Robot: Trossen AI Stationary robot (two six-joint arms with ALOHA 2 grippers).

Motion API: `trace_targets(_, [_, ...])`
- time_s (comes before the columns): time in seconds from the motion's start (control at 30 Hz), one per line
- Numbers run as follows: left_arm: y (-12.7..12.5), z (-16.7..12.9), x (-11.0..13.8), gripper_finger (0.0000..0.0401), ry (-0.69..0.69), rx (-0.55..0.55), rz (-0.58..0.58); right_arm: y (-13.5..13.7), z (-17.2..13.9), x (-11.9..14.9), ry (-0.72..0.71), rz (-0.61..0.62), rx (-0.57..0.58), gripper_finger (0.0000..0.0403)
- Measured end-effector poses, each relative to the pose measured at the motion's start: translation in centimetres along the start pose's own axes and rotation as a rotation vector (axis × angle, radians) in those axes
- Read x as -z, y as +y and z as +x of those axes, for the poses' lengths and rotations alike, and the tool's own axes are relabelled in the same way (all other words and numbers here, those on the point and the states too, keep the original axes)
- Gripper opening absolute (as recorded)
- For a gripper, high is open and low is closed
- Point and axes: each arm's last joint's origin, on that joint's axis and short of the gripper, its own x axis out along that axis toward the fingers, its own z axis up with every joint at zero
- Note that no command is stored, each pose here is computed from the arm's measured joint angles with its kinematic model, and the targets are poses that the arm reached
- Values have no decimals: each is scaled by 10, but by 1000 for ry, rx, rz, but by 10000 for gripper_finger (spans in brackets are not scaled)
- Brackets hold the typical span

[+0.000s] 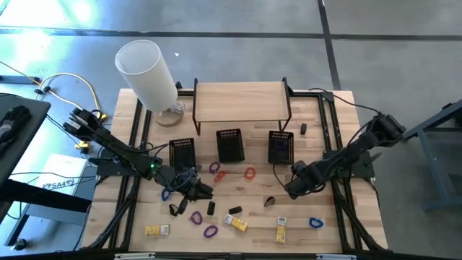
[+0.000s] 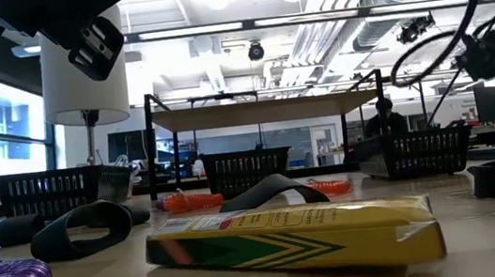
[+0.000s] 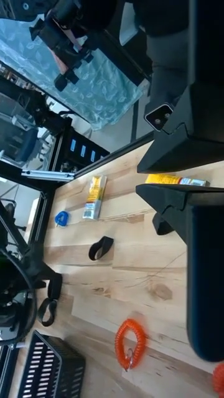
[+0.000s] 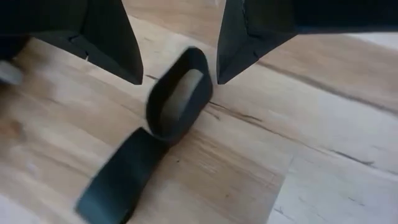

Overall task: Pick & Place Office Desk Supplies
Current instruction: Put the black rubber band into the left black bin

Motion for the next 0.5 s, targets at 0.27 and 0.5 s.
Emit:
trace_targets(0.27, [0, 0, 0, 33, 1, 0, 0, 6, 14, -2, -5, 5, 56, 193])
trace_targets(0.5, [0, 0, 0, 33, -2, 1, 0, 9, 16, -6, -12, -8, 52, 192])
